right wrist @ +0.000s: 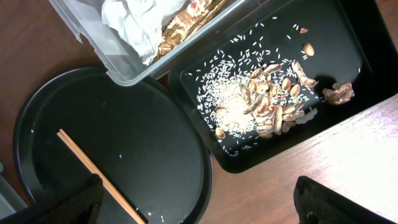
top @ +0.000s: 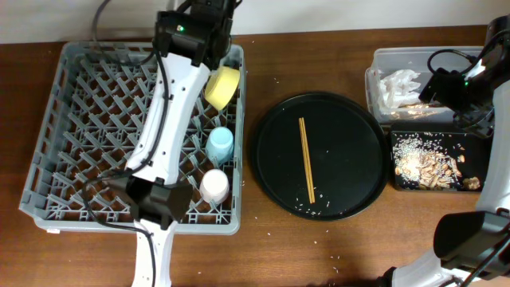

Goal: Sort waste into correct bins and load items into the dishwasher rack
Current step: 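Stand the white plate upright in the back of the rack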

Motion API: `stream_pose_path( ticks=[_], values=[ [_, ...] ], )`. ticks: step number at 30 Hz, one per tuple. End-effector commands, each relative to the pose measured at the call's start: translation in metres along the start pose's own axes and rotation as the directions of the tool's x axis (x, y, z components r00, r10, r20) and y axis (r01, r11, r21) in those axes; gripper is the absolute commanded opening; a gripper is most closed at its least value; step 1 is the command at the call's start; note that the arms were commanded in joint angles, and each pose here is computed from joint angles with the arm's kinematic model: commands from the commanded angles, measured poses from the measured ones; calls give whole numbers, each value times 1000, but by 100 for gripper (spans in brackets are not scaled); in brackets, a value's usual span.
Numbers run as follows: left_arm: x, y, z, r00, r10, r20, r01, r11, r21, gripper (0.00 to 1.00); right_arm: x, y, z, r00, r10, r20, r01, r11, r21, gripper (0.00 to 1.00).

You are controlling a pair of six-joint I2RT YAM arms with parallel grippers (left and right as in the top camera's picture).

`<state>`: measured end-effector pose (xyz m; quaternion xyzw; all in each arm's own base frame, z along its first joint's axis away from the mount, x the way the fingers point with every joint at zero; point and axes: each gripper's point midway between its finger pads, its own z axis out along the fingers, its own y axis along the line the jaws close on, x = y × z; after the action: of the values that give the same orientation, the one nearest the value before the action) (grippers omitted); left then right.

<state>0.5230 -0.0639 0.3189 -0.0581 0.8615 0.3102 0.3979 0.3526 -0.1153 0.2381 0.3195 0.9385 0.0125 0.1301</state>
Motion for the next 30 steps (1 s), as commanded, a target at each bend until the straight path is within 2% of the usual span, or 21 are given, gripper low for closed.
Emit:
stream_pose_path(
  ticks=[1,4,7,11,13,15,16,17,20,23,27,28,29,30],
  values=[
    [10,34,25,999,27,-22,-31,974,-223,0,-3,1,-10,1000,2,28,-1,1000,-11,98],
    [27,28,47,998,64,-26,-69,930,-360,0,-3,1,-10,1000,2,28,-1,1000,-11,98],
    [43,16,60,995,93,-45,-103,918,-383,0,-3,1,-10,1000,2,28,-1,1000,-11,99],
    [63,-11,77,990,111,-85,-130,950,-284,0,-3,1,-10,1000,2,28,-1,1000,-11,98],
    [70,-30,81,989,105,-106,-122,978,-168,1,-3,1,-10,1000,2,28,-1,1000,-11,99],
    [75,-48,83,987,101,-124,-110,992,-63,21,-3,1,-10,1000,2,28,-1,1000,-11,99],
    [76,-53,83,986,101,-130,-106,994,-33,45,-3,1,-10,1000,2,28,-1,1000,-11,98],
    [78,-58,83,986,100,-134,-102,995,-4,61,-3,1,-10,1000,2,28,-1,1000,-11,99],
    [79,-70,80,985,96,-145,-86,993,76,72,-3,1,-10,1000,2,28,-1,1000,-11,99],
    [79,-90,60,977,109,-186,-55,961,273,74,-3,1,-10,1000,2,28,-1,1000,-11,98],
    [62,-105,6,970,108,-216,29,835,549,79,-3,1,-10,1000,2,28,-1,1000,-11,99],
    [61,-113,-11,967,117,-227,54,777,628,79,-3,1,-10,1000,2,28,-1,1000,-11,98],
    [64,-119,-22,962,136,-236,58,743,666,79,-3,1,-10,1000,2,28,-1,1000,-11,98],
    [66,-120,-25,960,147,-237,51,742,668,79,-3,1,-10,1000,2,28,-1,1000,-11,98]
  ],
)
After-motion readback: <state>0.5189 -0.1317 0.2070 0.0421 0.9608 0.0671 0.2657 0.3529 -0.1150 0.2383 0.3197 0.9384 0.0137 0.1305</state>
